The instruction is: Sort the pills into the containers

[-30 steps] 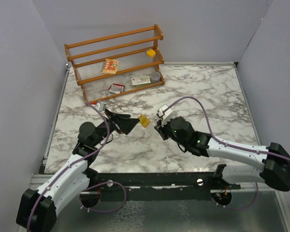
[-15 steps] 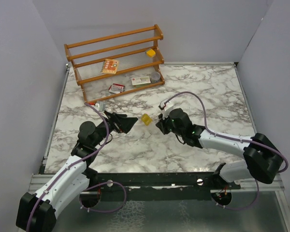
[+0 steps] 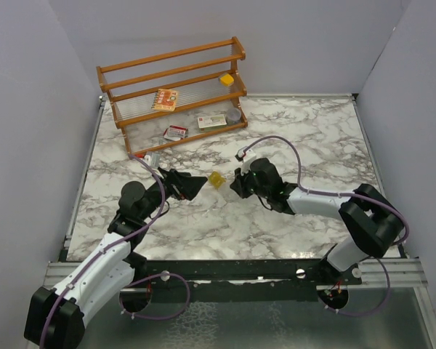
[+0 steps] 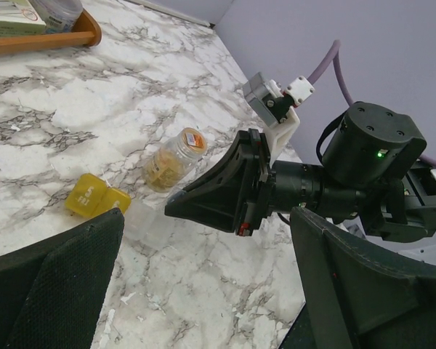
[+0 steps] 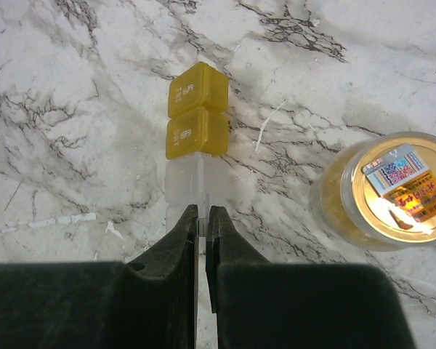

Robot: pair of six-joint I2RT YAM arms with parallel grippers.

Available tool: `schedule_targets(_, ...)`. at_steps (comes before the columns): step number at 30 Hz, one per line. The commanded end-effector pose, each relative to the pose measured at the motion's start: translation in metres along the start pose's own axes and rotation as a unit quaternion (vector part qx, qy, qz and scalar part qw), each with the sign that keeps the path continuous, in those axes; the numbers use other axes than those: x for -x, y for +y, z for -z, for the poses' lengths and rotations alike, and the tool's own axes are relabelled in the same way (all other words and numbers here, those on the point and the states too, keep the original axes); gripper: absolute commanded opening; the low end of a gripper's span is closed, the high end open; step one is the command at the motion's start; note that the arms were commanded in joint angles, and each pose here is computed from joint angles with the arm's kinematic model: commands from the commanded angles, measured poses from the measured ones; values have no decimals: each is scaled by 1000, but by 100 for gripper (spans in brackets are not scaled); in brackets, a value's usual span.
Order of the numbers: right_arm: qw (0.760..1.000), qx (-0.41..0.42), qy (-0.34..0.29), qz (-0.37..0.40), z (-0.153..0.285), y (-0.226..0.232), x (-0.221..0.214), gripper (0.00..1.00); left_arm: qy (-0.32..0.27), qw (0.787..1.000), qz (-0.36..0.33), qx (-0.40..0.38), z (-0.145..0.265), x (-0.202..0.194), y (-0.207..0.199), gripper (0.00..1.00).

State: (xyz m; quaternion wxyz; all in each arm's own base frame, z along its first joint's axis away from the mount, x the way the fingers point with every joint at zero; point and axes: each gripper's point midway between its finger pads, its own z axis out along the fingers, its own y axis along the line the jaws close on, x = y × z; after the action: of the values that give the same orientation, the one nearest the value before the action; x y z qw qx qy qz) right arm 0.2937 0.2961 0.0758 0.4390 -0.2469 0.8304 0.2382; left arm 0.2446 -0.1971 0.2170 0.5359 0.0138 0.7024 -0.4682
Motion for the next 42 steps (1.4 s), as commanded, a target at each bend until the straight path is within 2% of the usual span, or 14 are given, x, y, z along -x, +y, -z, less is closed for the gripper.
schedule_targets(1, 999, 19, -49, -11, -11, 9, 32, 1, -11, 1000, -10, 9, -1, 5, 4, 99)
schedule_targets(15, 999, -3, -32, -10, -36, 0, 25, 2, -8, 1000, 5, 10, 0, 1, 5, 99)
schedule_targets(16, 1000, -4, -28, -11, -37, 0, 23, 5, -9, 1000, 4, 10, 1, 2, 5, 99)
schedule_targets(17, 1000, -5, -26, -11, -37, -1, 22, 13, -9, 1000, 3, 9, 1, 2, 5, 99)
schedule_targets(27, 1000, -9, -23, -8, -37, -2, 20, 46, -7, 1000, 4, 9, -1, 2, 5, 99)
schedule_targets(31, 999, -8, -31, -1, -35, -1, 30, 53, -5, 1000, 5, 11, -1, 1, 5, 99)
schedule_targets(33, 999, -10, -38, 4, -33, -1, 39, 63, -5, 1000, 5, 10, -1, 1, 5, 99)
schedule_targets(35, 999, -15, -48, 9, -31, -2, 50, 82, -5, 1000, 5, 10, -1, 1, 5, 99)
schedule_targets(37, 998, -18, -61, 15, -27, -1, 63, 94, -4, 1000, 5, 10, -1, 1, 5, 99)
schedule_targets(42, 993, -26, -107, 29, -9, 1, 108, 96, -2, 1000, 4, 10, -2, 0, 6, 99)
